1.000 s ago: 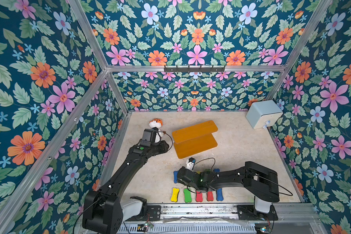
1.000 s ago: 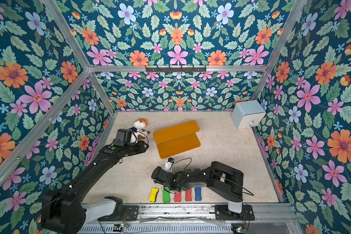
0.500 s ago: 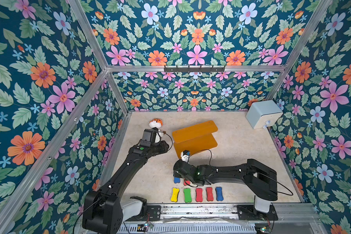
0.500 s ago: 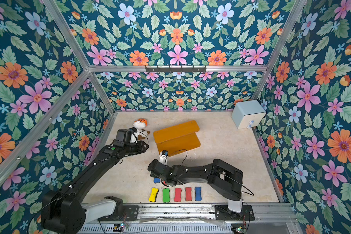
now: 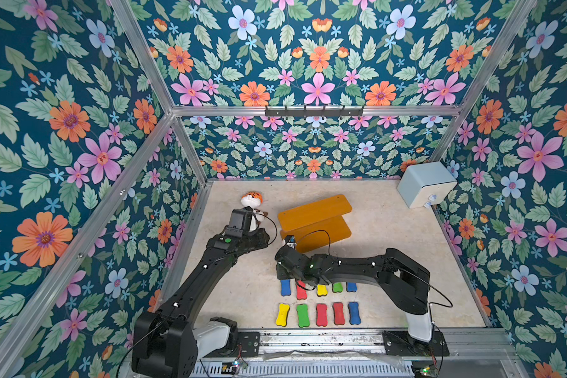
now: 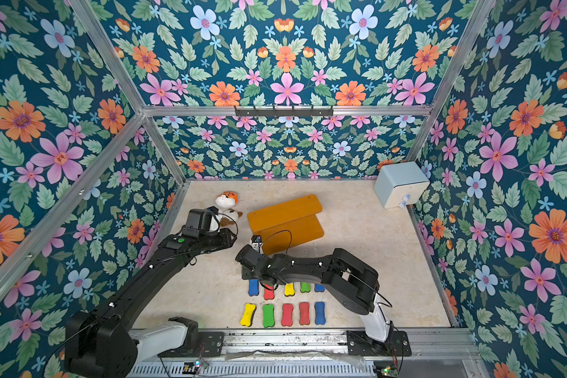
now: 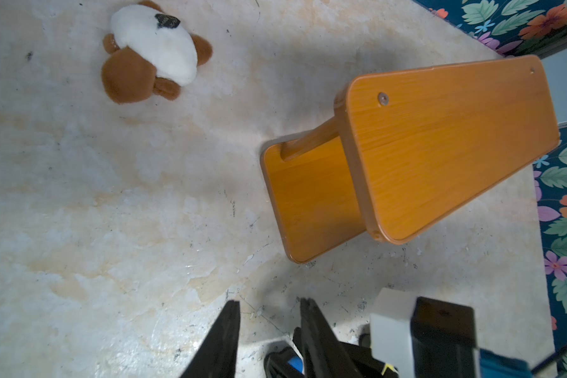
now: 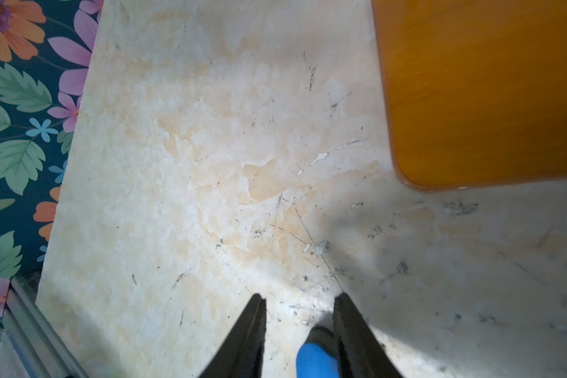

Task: Remove the whiteboard erasers from the shelf
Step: Place the whiteboard eraser at the center of the board.

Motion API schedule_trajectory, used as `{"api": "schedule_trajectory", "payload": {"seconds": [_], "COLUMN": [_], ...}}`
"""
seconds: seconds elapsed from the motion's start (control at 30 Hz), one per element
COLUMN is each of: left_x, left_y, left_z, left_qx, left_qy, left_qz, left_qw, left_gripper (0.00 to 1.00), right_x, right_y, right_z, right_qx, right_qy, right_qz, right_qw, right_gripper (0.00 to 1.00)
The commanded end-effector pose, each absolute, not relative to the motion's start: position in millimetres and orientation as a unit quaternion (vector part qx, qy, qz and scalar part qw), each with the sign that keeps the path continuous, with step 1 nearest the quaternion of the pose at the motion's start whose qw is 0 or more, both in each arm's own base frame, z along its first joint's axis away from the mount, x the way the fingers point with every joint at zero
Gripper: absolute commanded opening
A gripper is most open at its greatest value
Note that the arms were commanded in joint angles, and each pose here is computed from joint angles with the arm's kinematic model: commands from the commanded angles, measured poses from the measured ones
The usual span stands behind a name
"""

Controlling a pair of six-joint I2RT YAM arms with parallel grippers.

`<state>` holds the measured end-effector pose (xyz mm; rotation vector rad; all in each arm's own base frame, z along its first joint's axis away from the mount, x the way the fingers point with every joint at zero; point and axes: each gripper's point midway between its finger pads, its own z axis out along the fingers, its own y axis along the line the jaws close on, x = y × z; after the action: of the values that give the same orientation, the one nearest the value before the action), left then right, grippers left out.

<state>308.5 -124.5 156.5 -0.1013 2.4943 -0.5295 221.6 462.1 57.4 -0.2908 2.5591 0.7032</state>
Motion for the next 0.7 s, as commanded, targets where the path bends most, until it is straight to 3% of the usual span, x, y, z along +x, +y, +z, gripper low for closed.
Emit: {"api": "schedule_trajectory", "payload": {"seconds": [0.0, 0.67], "left_x": [309, 309], "left_y": [-120, -116], "left_z": [154, 147], "left_qx": [-0.037, -0.039], "left_qy": [0.938, 0.941], "left_qz": [-0.184, -0.172], "left_qw": [0.291, 0.289], "left_gripper": [0.37, 0.37], "right_x": [215, 204], "right_y": [466, 464], "right_z": [52, 46], "right_qx": [-0.130, -0.133], "right_qy": [0.932, 0.933], "right_qz": [0.259, 0.273], "right_qw": [0.216, 0.195], "right_gripper": [0.41, 0.41]}}
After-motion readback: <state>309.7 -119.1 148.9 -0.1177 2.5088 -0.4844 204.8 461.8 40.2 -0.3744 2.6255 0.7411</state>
